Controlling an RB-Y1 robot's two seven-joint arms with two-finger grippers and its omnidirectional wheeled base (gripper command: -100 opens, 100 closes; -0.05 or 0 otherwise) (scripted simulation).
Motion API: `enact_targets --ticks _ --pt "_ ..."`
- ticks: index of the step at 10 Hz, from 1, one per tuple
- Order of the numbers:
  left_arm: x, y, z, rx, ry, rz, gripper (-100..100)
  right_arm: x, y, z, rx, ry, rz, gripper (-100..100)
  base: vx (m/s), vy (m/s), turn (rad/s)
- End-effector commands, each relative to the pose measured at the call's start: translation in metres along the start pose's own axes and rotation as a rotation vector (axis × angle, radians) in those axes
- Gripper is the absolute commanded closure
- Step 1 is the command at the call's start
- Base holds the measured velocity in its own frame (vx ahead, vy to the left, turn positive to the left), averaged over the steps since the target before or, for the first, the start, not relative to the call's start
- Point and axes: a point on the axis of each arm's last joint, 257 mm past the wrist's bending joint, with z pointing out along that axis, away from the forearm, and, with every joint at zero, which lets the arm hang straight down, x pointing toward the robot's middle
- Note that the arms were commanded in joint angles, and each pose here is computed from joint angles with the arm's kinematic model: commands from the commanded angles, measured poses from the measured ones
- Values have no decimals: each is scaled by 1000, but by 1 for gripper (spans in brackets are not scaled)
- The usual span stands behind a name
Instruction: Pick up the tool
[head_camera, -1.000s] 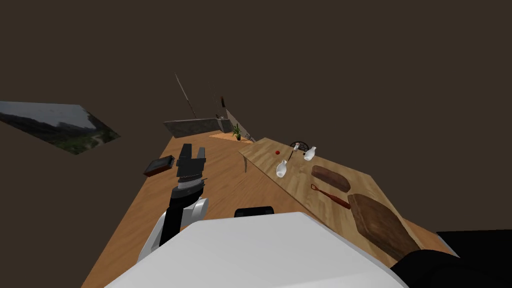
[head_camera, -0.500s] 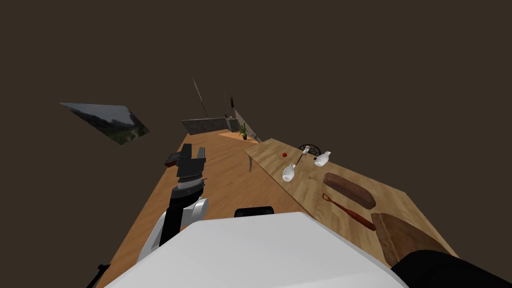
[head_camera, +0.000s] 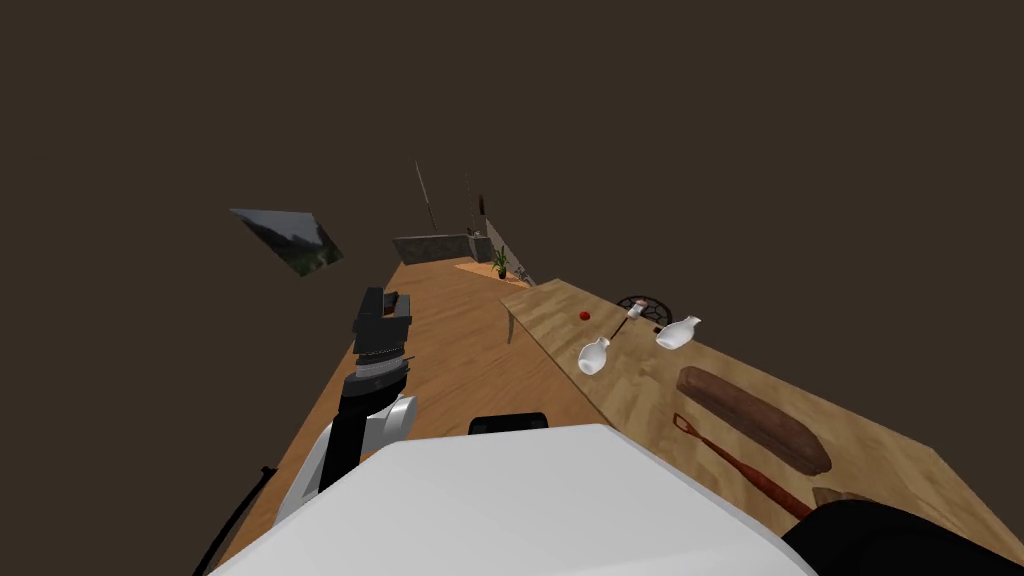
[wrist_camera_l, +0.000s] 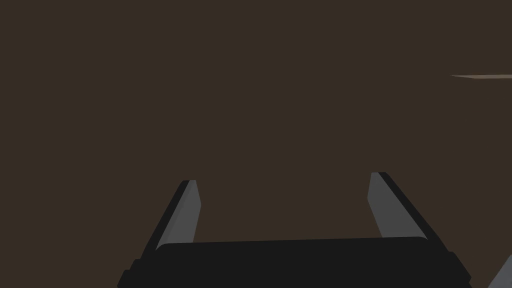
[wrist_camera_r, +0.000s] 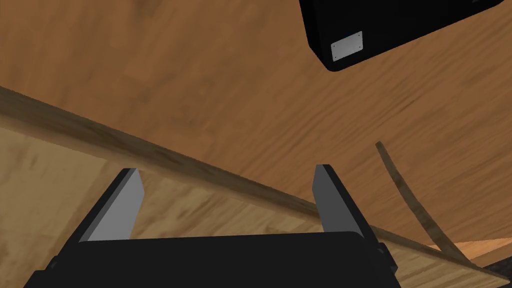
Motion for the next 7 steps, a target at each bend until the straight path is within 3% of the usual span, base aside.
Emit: enact_targets --ticks 1,3,6,7 --pt "0 0 0 0 0 0 0 5 -13 -10 31 27 -27 -100 10 -6 172" --pt "0 0 0 0 0 0 0 30 -62 -35 132 130 -128 -100 14 -16 320" --pt "0 0 0 0 0 0 0 41 -92 -51 194 182 -174 -100 6 -24 178" --pt "0 0 0 0 0 0 0 49 -116 -66 241 229 -219 -100 -2 -23 233"
